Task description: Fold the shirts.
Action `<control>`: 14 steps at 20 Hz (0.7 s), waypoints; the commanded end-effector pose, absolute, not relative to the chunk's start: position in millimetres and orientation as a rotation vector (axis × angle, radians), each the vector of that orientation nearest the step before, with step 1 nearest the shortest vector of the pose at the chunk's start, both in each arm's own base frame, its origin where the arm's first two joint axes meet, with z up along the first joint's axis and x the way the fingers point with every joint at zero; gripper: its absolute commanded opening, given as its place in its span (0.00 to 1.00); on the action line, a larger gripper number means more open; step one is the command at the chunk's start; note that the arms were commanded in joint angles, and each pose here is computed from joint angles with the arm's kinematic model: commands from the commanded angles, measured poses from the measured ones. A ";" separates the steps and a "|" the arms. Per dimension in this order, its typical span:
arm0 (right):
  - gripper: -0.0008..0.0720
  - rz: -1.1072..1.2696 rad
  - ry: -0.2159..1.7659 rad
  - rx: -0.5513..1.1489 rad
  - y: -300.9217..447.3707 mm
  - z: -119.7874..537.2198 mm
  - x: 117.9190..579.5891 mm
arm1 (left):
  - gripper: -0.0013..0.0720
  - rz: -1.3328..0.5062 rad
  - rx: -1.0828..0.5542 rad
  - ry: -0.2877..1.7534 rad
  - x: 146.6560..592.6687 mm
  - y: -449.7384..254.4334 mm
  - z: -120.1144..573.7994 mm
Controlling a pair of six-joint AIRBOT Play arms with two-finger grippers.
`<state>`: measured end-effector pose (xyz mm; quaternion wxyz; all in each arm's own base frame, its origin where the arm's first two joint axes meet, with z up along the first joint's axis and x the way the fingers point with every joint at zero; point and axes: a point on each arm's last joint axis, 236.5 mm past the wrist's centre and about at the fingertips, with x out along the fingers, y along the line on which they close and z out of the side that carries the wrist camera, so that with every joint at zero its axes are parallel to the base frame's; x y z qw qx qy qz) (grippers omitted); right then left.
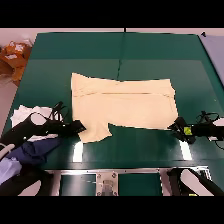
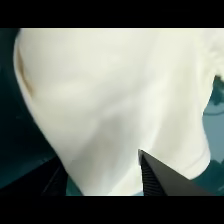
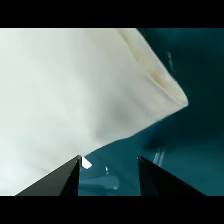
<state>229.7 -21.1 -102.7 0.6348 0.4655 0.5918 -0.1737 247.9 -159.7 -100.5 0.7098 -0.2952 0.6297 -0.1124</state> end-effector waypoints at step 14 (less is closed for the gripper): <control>0.03 -0.248 1.220 0.935 -50.8 -49.4 272.0 | 0.04 -0.379 -0.263 1.353 268.8 -138.8 -15.1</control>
